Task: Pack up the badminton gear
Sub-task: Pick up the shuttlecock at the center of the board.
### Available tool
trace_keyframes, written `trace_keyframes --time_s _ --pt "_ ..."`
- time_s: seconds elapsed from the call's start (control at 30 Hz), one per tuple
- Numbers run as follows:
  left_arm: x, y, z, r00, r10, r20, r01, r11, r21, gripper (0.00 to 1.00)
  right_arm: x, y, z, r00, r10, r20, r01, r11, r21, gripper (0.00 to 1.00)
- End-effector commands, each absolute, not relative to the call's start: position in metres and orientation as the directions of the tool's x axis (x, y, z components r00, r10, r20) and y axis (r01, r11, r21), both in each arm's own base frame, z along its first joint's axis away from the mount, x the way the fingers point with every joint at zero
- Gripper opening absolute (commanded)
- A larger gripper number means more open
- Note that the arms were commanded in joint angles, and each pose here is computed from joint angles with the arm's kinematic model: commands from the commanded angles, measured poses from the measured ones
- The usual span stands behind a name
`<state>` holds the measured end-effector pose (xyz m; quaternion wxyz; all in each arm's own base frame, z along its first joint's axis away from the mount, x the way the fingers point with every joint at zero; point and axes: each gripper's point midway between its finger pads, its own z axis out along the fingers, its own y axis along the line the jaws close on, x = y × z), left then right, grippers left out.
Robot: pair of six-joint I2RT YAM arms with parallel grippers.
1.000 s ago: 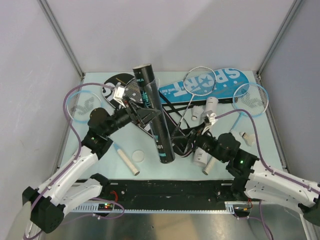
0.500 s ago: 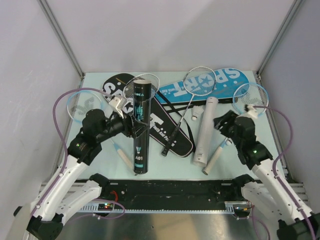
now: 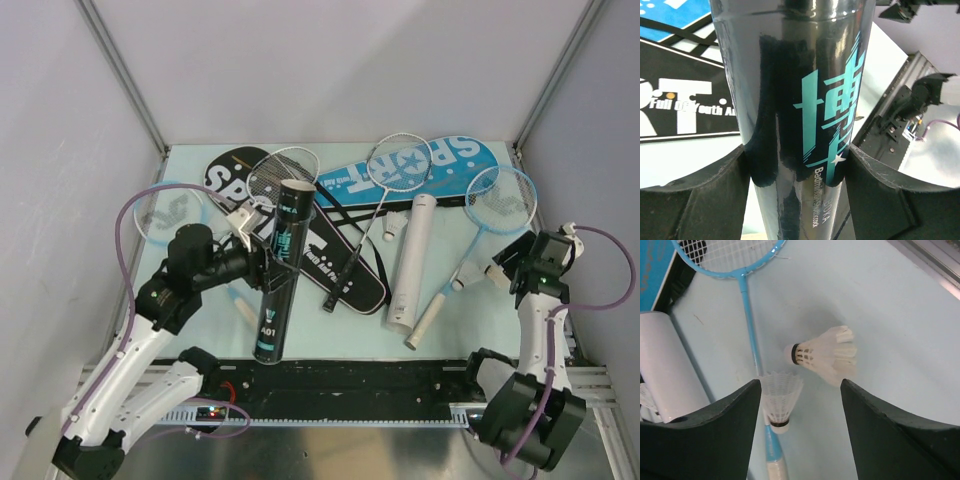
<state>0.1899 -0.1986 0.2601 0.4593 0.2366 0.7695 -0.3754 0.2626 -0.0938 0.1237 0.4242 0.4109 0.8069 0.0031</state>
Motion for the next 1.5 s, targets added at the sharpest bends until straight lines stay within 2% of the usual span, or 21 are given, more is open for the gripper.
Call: trace_keyframes --time_s 0.0,0.2,0.5,0.6,0.93,1.0,1.3,1.47 --pt "0.167 -0.215 0.276 -0.398 0.054 -0.916 0.818 0.473 -0.328 0.33 0.277 -0.104 0.122 -0.347 0.606 -0.716 0.568 0.743 0.354 0.7" --pt "0.158 -0.221 0.272 -0.398 0.076 -0.914 0.837 0.438 -0.328 0.33 0.284 -0.103 0.093 -0.414 0.628 -0.659 0.537 0.753 0.381 0.68" --pt "0.158 -0.218 0.276 -0.376 0.066 -0.924 0.838 0.45 -0.309 0.33 0.282 -0.118 0.07 -0.437 0.615 -0.656 0.565 0.756 0.332 0.66" --pt "0.158 -0.218 0.277 -0.374 0.066 -0.925 0.839 0.449 -0.307 0.33 0.285 -0.116 0.069 -0.443 0.615 -0.652 0.546 0.762 0.349 0.57" --pt "0.156 -0.217 0.278 -0.363 0.063 -0.93 0.844 0.445 -0.3 0.33 0.285 -0.125 0.085 -0.387 0.601 -0.699 0.562 0.755 0.338 0.08" --pt "0.156 -0.217 0.278 -0.363 0.064 -0.93 0.844 0.445 -0.299 0.33 0.286 -0.127 0.092 -0.37 0.593 -0.715 0.559 0.757 0.339 0.02" --pt "0.151 -0.218 0.278 -0.352 0.073 -0.933 0.86 0.419 -0.291 0.34 0.302 -0.118 0.164 -0.24 0.508 -0.827 0.477 0.804 0.355 0.0" --pt "0.158 -0.219 0.284 -0.317 0.083 -0.945 0.865 0.435 -0.252 0.32 0.322 -0.075 0.211 -0.261 0.442 -0.858 0.313 0.88 0.358 0.0"
